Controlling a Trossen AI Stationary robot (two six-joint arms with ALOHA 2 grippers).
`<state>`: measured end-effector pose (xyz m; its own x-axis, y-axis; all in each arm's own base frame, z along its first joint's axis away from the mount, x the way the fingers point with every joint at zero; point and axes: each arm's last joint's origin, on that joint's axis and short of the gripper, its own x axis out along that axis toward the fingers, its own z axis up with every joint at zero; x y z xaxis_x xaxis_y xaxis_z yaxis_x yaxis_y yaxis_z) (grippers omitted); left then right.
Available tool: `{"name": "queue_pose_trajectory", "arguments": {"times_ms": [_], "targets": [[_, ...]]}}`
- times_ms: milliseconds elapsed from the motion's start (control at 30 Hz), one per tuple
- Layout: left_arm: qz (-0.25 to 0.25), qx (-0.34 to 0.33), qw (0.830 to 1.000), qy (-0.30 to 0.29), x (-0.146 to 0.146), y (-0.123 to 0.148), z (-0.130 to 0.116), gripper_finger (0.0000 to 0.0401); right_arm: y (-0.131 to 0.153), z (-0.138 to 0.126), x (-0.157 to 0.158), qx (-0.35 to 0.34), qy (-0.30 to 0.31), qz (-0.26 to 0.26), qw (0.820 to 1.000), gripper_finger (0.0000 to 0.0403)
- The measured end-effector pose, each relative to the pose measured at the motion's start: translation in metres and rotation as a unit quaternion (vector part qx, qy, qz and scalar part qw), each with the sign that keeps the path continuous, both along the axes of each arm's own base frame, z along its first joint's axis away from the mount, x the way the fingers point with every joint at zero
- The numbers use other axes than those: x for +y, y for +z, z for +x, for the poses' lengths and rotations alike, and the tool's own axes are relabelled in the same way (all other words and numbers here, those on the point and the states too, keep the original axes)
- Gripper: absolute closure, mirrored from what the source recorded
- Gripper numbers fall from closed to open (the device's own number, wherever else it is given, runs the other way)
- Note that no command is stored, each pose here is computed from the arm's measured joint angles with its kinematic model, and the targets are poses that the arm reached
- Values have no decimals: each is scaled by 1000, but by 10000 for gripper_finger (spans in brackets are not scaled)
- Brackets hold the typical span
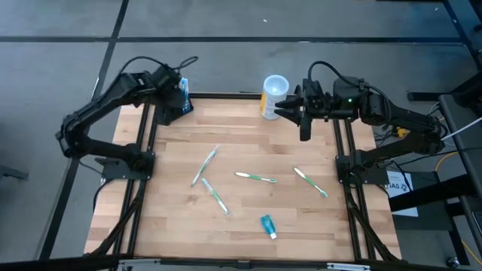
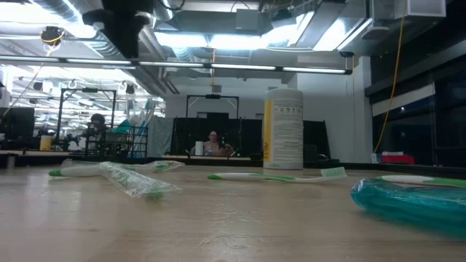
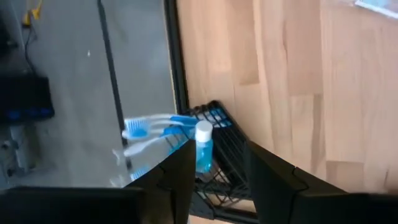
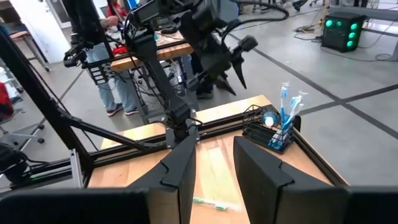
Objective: Pick & Place toothbrushing station
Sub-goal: Put the blue mouthwash bottle into the middle section of the black organizer
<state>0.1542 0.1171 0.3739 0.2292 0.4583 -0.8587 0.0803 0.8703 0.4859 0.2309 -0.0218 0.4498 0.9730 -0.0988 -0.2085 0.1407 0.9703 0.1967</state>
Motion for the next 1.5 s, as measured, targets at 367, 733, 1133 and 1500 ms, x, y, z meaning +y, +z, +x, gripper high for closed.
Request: {"name": "queue_pose_trajectory", "arguments": {"times_ms": [367,733,1133,1500], "targets": [[29,146,985,88,49,-32,13,229,0,1,18,0,13,-4,1000,293],[-37,107,993,47,61,-49,18,235,0,1,30,1,38,-10,999,293],[-72,178,978,86,93,-96,30,184,-1,0,30,5,40,0,999,293],[-102,170,978,71,99,-106,36,175,1,-9,29,10,28,5,1000,293]]}}
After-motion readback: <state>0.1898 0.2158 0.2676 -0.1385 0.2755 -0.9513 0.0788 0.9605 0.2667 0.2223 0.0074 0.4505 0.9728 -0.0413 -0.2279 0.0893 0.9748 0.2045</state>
